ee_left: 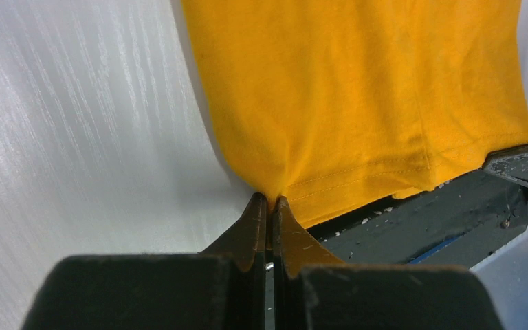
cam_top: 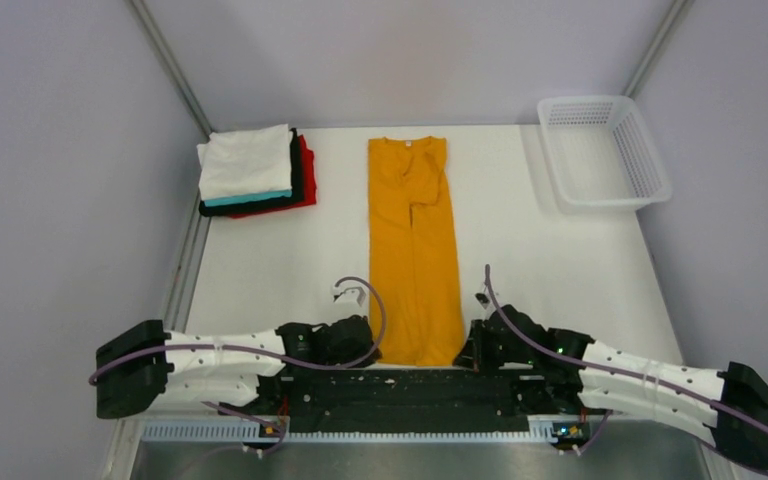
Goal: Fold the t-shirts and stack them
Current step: Grab the bottom of the folded rectangular tshirt with both arms, then fold the folded rectangular tshirt in 1/3 of the way
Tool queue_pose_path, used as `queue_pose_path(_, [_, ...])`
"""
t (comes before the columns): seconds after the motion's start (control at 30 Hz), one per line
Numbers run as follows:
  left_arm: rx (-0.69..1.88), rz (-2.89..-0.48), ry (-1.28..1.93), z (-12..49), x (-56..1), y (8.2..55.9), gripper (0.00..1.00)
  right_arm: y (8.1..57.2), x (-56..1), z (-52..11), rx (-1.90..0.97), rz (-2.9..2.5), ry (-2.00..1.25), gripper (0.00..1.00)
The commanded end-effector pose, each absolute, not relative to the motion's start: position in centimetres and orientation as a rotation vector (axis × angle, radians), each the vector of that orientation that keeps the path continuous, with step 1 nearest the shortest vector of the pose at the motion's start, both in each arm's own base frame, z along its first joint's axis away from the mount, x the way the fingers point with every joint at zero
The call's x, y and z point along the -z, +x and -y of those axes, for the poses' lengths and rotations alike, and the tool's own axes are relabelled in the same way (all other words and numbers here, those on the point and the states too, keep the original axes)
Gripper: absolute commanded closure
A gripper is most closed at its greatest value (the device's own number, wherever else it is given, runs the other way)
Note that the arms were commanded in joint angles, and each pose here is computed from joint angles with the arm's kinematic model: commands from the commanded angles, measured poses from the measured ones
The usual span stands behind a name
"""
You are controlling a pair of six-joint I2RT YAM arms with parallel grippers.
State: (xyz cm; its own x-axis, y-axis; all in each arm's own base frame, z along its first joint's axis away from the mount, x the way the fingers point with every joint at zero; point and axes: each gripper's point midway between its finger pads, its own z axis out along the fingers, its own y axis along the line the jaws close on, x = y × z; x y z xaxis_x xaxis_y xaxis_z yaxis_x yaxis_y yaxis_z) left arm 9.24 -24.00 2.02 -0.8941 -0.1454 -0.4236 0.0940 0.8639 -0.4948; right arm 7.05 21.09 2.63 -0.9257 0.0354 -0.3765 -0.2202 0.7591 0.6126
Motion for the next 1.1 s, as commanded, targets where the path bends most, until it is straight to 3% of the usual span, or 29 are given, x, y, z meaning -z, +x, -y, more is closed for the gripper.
queue_pose_path(0.0, [0.739, -2.561, 0.038, 24.0, -3.1, 9.1, 1.0, 7.2, -4.2, -21.8, -1.052, -2.528, -0.104, 1.0])
queue_pose_path(0.37, [0.791, -2.3, -0.02, 25.8, -10.2, 16.1, 1.0, 14.4, -9.8, -23.4, -0.824, -2.285, -0.083, 1.0])
queue_pose_path(0.6, [0.71, -2.239, -0.15, 23.5, -13.0, 21.9, 1.0, 19.7, -11.8, -24.1, -0.739, -2.233, -0.02, 1.0])
queue_pose_path(1.07, [0.653, -2.245, -0.26, 23.4, -13.7, 31.7, 1.0, 30.9, -14.7, -23.9, -0.6, -2.092, 0.057, 1.0])
